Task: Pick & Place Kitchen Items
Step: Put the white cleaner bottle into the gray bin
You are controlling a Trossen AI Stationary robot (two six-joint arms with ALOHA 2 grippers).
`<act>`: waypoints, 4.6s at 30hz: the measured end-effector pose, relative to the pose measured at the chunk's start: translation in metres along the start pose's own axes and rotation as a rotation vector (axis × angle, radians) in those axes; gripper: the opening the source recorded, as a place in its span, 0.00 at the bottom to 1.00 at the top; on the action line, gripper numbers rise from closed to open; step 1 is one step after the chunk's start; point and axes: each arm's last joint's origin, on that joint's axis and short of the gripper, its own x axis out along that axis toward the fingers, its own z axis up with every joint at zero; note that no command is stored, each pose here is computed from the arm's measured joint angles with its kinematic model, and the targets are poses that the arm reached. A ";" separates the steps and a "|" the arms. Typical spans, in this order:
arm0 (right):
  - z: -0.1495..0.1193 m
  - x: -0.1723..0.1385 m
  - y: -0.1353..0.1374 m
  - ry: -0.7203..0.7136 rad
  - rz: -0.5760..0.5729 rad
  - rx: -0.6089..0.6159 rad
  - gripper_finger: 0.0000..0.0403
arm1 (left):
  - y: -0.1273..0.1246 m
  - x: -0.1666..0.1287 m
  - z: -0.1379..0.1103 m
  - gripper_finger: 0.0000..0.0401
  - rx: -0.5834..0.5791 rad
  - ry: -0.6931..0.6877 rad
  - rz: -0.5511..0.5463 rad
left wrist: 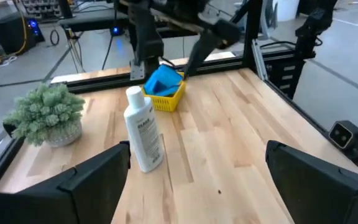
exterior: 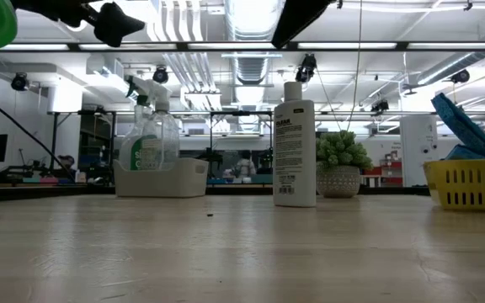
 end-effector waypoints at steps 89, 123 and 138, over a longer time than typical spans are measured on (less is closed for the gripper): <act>-0.018 0.019 -0.098 0.176 0.257 0.291 0.83 | -0.015 -0.006 -0.098 0.93 -0.074 -0.112 0.162; -0.049 -0.014 0.072 -0.686 0.160 0.047 0.83 | -0.009 0.005 -0.080 0.93 -0.212 -0.271 0.134; -0.071 -0.056 0.119 -0.778 0.131 -0.010 0.83 | -0.004 0.022 -0.069 0.93 -0.304 -0.244 0.036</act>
